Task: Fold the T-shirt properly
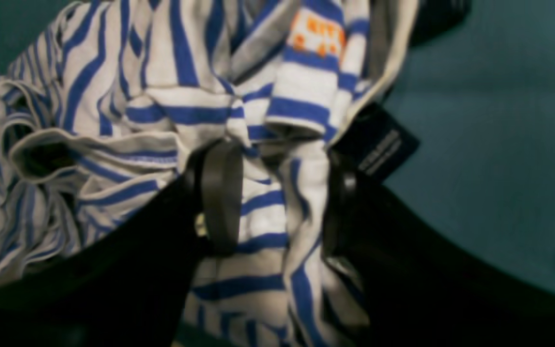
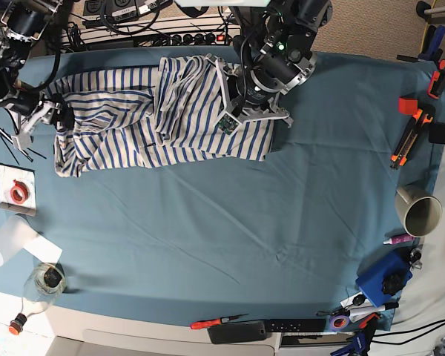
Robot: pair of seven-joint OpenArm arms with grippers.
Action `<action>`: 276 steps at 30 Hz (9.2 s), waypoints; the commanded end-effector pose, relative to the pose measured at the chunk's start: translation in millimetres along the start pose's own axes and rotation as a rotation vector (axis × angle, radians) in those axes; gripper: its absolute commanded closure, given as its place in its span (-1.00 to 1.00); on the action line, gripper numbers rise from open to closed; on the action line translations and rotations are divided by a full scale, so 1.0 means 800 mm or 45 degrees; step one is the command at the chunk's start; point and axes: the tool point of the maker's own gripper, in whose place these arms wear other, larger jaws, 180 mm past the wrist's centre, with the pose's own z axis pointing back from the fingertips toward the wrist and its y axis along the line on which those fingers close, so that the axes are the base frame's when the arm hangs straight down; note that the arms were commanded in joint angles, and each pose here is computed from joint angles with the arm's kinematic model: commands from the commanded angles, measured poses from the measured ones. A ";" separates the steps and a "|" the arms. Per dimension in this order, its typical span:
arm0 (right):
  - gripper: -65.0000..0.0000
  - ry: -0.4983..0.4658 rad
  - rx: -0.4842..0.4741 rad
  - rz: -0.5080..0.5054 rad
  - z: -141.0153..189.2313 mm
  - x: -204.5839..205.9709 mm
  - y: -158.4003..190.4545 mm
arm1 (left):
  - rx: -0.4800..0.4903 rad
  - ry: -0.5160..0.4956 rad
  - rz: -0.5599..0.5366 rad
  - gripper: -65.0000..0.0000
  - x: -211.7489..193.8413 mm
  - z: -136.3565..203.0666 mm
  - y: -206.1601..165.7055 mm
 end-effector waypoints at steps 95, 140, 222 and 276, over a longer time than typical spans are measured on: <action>0.62 0.289 1.213 0.902 -0.057 -0.027 0.442 | 1.206 0.184 0.144 1.00 -0.049 0.121 0.164; 0.63 0.008 -0.143 0.938 -0.043 0.171 0.183 | -0.031 -0.515 -0.026 1.00 0.100 0.093 -0.018; 0.63 0.436 0.608 0.749 -0.160 0.011 0.291 | 0.316 0.155 -0.037 1.00 -0.046 0.008 0.040; 0.63 -0.205 -0.109 0.506 0.087 0.037 0.133 | 0.834 0.419 0.553 1.00 -0.214 0.203 0.152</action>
